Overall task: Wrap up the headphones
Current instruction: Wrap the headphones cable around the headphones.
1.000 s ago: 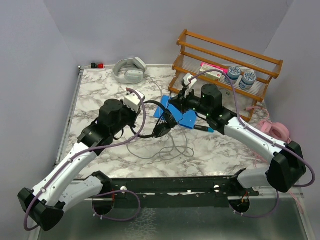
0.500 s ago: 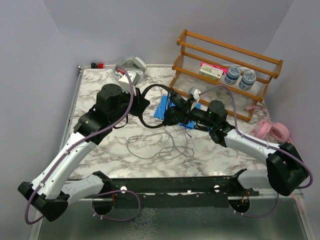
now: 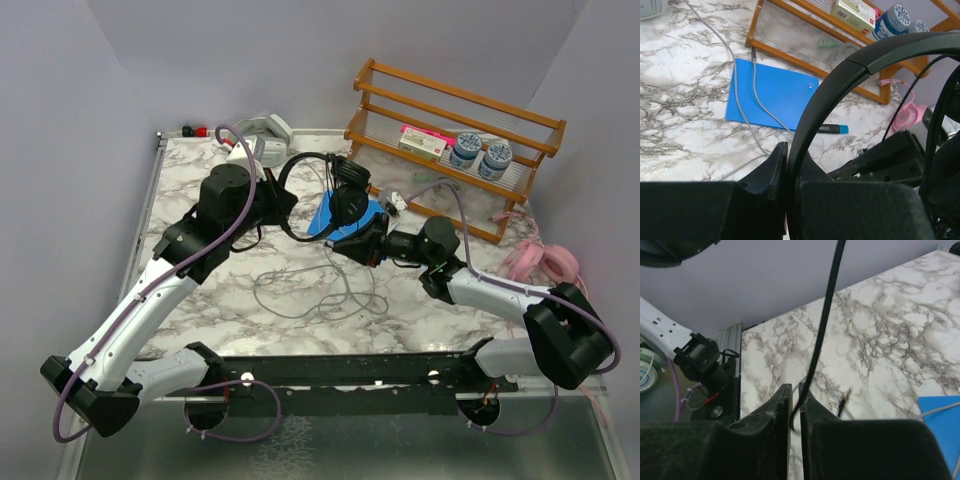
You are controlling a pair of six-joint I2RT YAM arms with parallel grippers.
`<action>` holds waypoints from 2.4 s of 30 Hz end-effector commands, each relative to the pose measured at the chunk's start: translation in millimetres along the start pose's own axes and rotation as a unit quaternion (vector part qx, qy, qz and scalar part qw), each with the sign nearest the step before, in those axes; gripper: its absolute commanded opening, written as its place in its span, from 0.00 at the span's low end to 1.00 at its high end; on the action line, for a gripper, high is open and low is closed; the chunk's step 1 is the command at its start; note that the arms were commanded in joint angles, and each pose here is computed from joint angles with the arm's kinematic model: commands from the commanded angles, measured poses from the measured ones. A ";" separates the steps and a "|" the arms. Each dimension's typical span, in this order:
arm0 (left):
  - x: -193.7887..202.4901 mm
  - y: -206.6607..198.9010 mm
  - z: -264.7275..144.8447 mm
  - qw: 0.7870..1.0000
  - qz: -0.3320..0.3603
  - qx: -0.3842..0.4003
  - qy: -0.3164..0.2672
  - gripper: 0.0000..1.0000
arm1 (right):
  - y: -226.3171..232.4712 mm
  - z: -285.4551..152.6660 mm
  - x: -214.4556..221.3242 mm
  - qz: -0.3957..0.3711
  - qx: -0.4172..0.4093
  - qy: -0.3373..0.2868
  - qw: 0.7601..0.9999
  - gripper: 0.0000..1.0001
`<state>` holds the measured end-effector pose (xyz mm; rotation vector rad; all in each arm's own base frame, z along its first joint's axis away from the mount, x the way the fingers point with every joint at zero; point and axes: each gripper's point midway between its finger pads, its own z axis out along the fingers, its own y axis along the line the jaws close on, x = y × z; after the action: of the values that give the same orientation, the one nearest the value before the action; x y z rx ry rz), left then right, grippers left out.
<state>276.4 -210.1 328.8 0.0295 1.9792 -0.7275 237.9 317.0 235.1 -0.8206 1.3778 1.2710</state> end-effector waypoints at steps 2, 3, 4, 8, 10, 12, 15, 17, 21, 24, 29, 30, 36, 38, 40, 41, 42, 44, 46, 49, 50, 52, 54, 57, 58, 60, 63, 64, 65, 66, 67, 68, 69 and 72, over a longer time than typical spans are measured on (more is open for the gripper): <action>-24.4 -5.9 5.5 0.998 -0.037 -0.005 -0.047 0.00 | 23.3 -11.4 4.1 0.010 -0.038 -0.002 0.999 0.18; -24.1 -5.2 7.3 0.998 -0.039 -0.007 -0.047 0.00 | 25.2 -12.9 6.1 0.010 -0.039 0.001 0.999 0.15; -24.0 -4.1 8.9 0.998 -0.041 -0.010 -0.048 0.00 | 27.8 -13.7 6.4 0.010 -0.041 0.001 0.999 0.13; -23.1 -1.4 16.0 0.997 -0.048 -0.018 -0.050 0.00 | 35.8 -15.0 6.3 0.016 -0.048 0.006 0.999 0.10; -21.7 2.2 19.2 0.997 -0.051 -0.027 -0.050 0.00 | 40.4 -14.1 6.2 0.017 -0.053 0.006 0.998 0.07; -21.0 3.1 21.3 0.997 -0.056 -0.029 -0.051 0.00 | 43.7 -13.1 6.1 0.019 -0.058 0.007 0.998 0.06; -21.8 6.0 23.6 0.996 -0.059 -0.037 -0.056 0.00 | 46.9 -13.9 3.2 0.023 -0.059 0.002 0.998 0.02; -21.7 14.0 24.7 0.995 -0.057 -0.055 -0.062 0.00 | 51.5 -13.9 2.0 0.026 -0.067 0.002 0.997 0.01; -19.8 29.4 26.9 0.992 -0.058 -0.091 -0.072 0.00 | 62.1 -6.7 -2.9 0.035 -0.081 0.026 0.996 0.01; -15.9 46.1 28.6 0.988 -0.049 -0.128 -0.077 0.00 | 69.7 1.3 -6.8 0.019 -0.076 0.052 0.996 0.01; -15.0 85.3 26.6 0.971 0.014 -0.220 -0.090 0.00 | 65.8 6.1 -17.6 0.022 -0.046 0.084 0.995 0.01; -13.0 92.9 26.3 0.967 0.025 -0.236 -0.090 0.00 | 65.9 8.8 -22.1 0.027 -0.045 0.085 0.995 0.01; 8.1 99.2 37.5 0.971 0.031 -0.224 -0.080 0.00 | 63.4 27.7 -47.6 0.090 -0.038 0.048 0.994 0.01; 15.3 99.3 40.3 0.973 0.032 -0.214 -0.077 0.00 | 56.6 34.6 -59.4 0.103 -0.023 0.017 0.994 0.01; 21.6 100.8 41.6 0.975 0.034 -0.209 -0.073 0.00 | 49.9 41.6 -69.1 0.120 -0.010 -0.004 0.993 0.02; 24.1 101.1 42.0 0.975 0.036 -0.206 -0.070 0.00 | 46.2 45.5 -75.4 0.128 -0.002 -0.015 0.992 0.03; 26.4 100.7 41.9 0.976 0.037 -0.203 -0.068 0.00 | 43.5 49.4 -79.3 0.139 0.001 -0.023 0.990 0.04; 34.0 103.1 42.6 0.977 0.038 -0.200 -0.060 0.00 | 39.2 57.5 -89.1 0.164 0.001 -0.048 0.985 0.06; 40.3 103.0 43.0 0.979 0.035 -0.192 -0.056 0.00 | 37.2 64.9 -96.3 0.188 -0.008 -0.069 0.980 0.07; 48.2 100.6 44.0 0.982 0.028 -0.178 -0.050 0.00 | 31.7 76.3 -103.8 0.207 -0.014 -0.085 0.975 0.13; 50.1 100.0 43.9 0.983 0.026 -0.175 -0.048 0.00 | 27.3 79.2 -104.7 0.212 -0.007 -0.089 0.973 0.14; 53.5 100.8 43.9 0.983 0.025 -0.174 -0.045 0.00 | 18.2 83.5 -105.0 0.219 0.008 -0.098 0.971 0.14; 54.4 99.9 43.2 0.984 0.023 -0.171 -0.043 0.00 | 8.7 86.0 -104.9 0.220 0.027 -0.106 0.969 0.15; 55.7 96.9 42.3 0.986 0.022 -0.162 -0.041 0.00 | -7.7 88.0 -100.6 0.227 0.067 -0.110 0.965 0.14; 57.1 96.3 42.9 0.986 0.022 -0.159 -0.038 0.00 | -12.2 89.2 -99.2 0.229 0.076 -0.110 0.964 0.14; 61.2 96.3 45.4 0.987 0.022 -0.157 -0.032 0.00 | -17.9 91.7 -99.9 0.233 0.089 -0.109 0.962 0.20; 66.2 97.2 48.7 0.987 0.023 -0.156 -0.022 0.00 | -25.5 95.9 -102.8 0.230 0.110 -0.099 0.962 0.24; 67.5 97.2 49.4 0.987 0.022 -0.156 -0.020 0.00 | -27.7 96.5 -103.6 0.227 0.117 -0.096 0.962 0.27; 68.8 97.3 50.2 0.987 0.020 -0.156 -0.020 0.00 | -30.3 97.1 -103.6 0.224 0.125 -0.092 0.962 0.29; 70.5 98.0 51.0 0.987 0.020 -0.156 -0.018 0.00 | -33.3 97.5 -102.9 0.222 0.135 -0.086 0.962 0.32; 71.8 98.0 52.1 0.988 0.020 -0.155 -0.016 0.00 | -35.2 98.2 -103.8 0.221 0.142 -0.081 0.962 0.33; 72.6 98.3 52.8 0.988 0.020 -0.155 -0.014 0.00 | -37.2 98.7 -101.6 0.220 0.148 -0.072 0.962 0.33; 73.9 98.4 53.5 0.988 0.020 -0.156 -0.011 0.00 | -39.0 99.2 -100.7 0.217 0.154 -0.065 0.962 0.34; 75.9 98.4 54.5 0.988 0.019 -0.155 -0.007 0.00 | -44.8 101.3 -95.7 0.217 0.171 -0.044 0.960 0.35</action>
<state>311.5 -167.4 199.2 -0.1226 2.0601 -0.3240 311.6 388.8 348.2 -0.2358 1.5897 1.4309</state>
